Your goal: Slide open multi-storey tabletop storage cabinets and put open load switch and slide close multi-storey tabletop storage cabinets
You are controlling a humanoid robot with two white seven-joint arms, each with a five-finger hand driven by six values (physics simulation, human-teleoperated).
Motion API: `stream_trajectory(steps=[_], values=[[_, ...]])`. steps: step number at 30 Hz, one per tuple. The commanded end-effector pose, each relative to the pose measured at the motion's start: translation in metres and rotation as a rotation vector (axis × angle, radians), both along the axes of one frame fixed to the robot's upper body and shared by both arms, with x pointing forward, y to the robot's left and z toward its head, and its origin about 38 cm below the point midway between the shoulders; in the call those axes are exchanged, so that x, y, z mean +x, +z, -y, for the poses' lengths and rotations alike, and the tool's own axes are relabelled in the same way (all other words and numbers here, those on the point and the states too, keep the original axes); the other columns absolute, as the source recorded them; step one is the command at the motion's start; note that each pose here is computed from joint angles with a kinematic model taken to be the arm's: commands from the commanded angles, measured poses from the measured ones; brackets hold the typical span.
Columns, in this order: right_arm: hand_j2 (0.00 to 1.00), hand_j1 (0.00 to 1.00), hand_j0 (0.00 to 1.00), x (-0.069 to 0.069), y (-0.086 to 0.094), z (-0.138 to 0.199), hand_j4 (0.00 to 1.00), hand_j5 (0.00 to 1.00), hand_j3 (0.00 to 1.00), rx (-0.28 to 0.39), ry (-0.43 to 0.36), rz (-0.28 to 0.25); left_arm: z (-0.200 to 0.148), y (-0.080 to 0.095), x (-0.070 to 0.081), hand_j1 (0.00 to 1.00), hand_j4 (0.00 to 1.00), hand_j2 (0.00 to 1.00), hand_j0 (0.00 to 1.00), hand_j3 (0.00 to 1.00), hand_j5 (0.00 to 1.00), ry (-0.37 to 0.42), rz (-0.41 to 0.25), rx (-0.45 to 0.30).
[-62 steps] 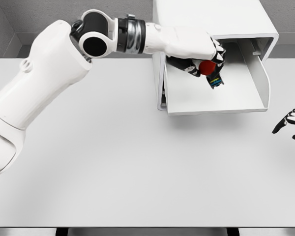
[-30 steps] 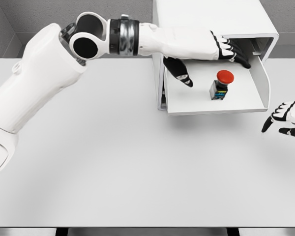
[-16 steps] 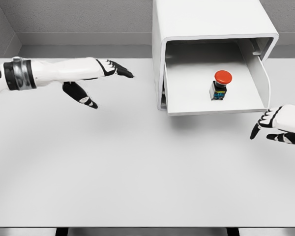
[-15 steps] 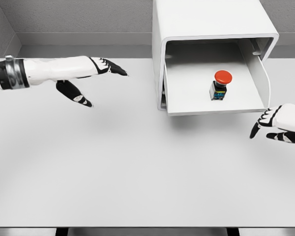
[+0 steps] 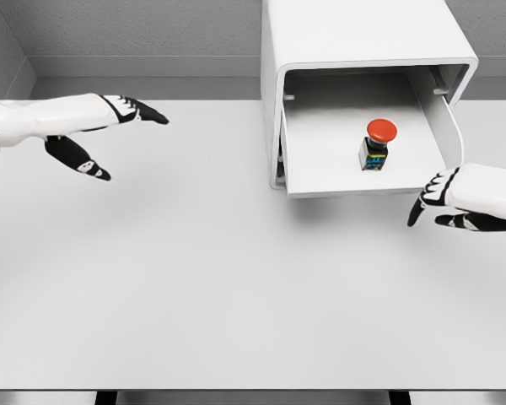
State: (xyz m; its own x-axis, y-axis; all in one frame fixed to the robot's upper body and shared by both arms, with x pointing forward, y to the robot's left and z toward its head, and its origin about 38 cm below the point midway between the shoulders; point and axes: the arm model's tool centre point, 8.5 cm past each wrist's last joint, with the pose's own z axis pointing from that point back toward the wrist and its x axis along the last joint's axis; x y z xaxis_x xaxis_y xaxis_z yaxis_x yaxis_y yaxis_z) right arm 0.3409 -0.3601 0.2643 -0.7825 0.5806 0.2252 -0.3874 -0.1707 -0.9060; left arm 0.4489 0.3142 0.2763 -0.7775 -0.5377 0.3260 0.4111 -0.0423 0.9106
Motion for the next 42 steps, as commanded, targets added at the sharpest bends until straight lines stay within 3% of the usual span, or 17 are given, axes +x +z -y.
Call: stream_trajectory(steps=[1, 14, 24, 27, 36, 42], values=[[0.56, 0.56, 0.56, -0.002, -0.009, -0.004, 0.56, 0.56, 0.56, 0.006, 0.011, -0.030, -0.004, 0.002, 0.000, 1.00, 1.00, 1.00, 1.00, 1.00, 1.00, 0.011, 0.001, -0.005], [0.58, 0.58, 0.58, 0.009, -0.009, -0.030, 0.58, 0.58, 0.58, 0.022, 0.075, -0.012, -0.007, 0.003, 0.000, 1.00, 1.00, 1.00, 1.00, 1.00, 1.00, 0.018, 0.001, 0.000], [0.58, 0.58, 0.58, 0.026, -0.004, -0.031, 0.58, 0.58, 0.58, 0.021, 0.052, 0.033, -0.007, 0.003, 0.000, 1.00, 1.00, 1.00, 1.00, 1.00, 1.00, 0.016, 0.000, 0.000], [0.59, 0.59, 0.59, 0.038, -0.011, -0.039, 0.59, 0.59, 0.59, 0.016, 0.062, 0.021, -0.006, 0.003, 0.000, 1.00, 1.00, 1.00, 1.00, 1.00, 1.00, 0.015, 0.000, -0.001], [0.60, 0.60, 0.60, 0.047, -0.023, -0.049, 0.60, 0.60, 0.60, -0.005, 0.076, 0.003, -0.007, 0.002, 0.000, 1.00, 1.00, 1.00, 1.00, 1.00, 1.00, 0.018, -0.001, 0.000], [0.61, 0.61, 0.61, 0.049, -0.012, -0.045, 0.61, 0.61, 0.61, 0.001, 0.063, 0.035, -0.007, 0.002, 0.000, 1.00, 1.00, 1.00, 1.00, 1.00, 1.00, 0.018, 0.000, 0.001]])
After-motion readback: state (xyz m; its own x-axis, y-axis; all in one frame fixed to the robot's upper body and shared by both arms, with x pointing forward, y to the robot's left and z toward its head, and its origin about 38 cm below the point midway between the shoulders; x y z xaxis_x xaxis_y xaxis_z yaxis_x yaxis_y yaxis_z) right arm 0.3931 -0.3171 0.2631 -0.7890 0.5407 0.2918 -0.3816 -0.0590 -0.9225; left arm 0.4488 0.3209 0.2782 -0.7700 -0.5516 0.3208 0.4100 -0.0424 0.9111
